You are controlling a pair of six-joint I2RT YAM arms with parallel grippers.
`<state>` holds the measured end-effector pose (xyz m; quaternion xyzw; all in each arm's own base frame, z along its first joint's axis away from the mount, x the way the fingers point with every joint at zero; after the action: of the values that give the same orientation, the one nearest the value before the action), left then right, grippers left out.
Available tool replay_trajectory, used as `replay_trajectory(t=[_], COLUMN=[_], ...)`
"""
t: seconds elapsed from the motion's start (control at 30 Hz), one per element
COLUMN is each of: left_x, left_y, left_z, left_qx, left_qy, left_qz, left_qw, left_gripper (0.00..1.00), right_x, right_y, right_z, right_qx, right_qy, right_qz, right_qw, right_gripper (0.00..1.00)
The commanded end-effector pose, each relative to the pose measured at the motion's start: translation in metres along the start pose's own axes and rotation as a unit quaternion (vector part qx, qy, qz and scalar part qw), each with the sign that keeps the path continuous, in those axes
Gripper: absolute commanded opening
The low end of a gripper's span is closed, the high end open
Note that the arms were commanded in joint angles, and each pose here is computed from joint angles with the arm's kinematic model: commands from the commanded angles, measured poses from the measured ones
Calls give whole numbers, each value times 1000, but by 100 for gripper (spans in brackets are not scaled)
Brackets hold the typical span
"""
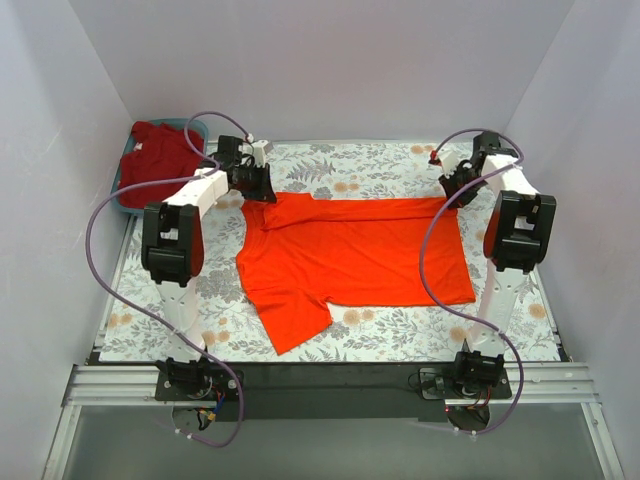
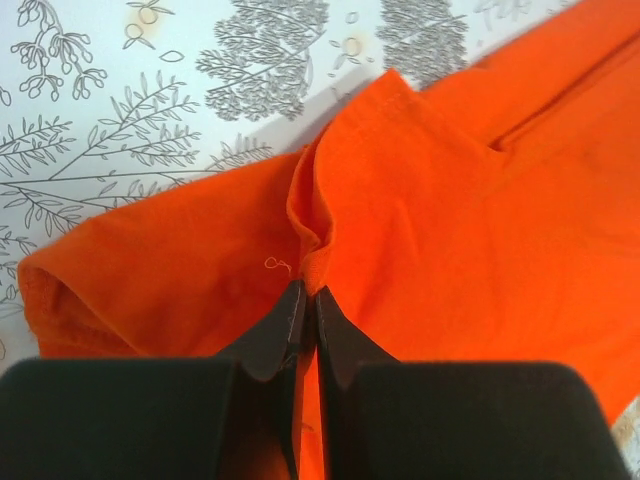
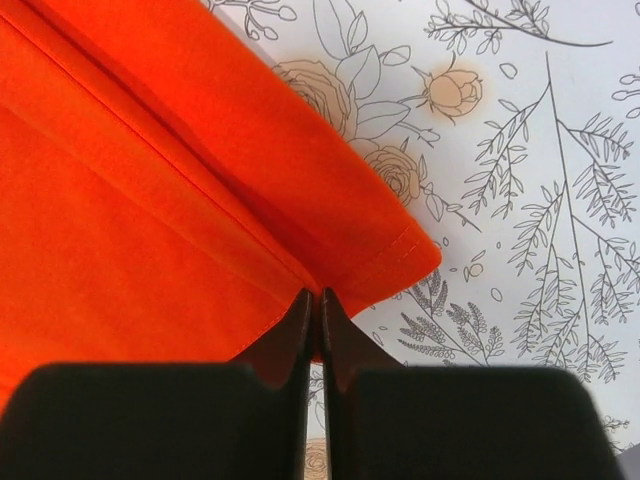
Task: Fold and stack the t-shirts
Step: Fold the tshirt
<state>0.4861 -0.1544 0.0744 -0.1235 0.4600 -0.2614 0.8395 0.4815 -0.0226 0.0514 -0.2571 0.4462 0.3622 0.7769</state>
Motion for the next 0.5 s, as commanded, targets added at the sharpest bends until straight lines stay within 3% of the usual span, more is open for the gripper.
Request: replay_trajectory(t=[0.0,0.1,0.23,0.33,0.47], left_x=[-42,-52,-60,-63,-60], left_y=[-34,-43,-55,-68,-72], left_z=[22,12,-9,-43,-90], left_qx=[52,68,93,131,212], left_qy=[-45,-46,-32,6,53], left_qz=[-42,-56,-90,-132,-141], left_qw=[997,995,991,983,965], left_gripper=[0,0,0,0,1], right_x=[-19,-28,-36,-44,-63], right_y=[5,11,18,17,28], right_z=[-8,-12,-18,-15,17], right_qx=[-9,-11,-34,-40,-21], right_qy=[10,4,15,9,-54], right_qz=[4,12,11,13,41], right_qw=[1000,1000,999,999,997], right_gripper=[6,11,48,56,57])
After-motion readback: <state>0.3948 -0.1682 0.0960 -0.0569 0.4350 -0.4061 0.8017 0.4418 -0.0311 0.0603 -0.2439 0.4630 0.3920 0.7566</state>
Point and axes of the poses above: each gripper's point midway between its finger pads, its own x axis out along the fingers, its own y axis along the line the jaws close on, z = x × y, the point moved 1 cm from there along -x, back along the fingers, and after that the axes turned 7 degrees about -x, right-handed, at the moved point
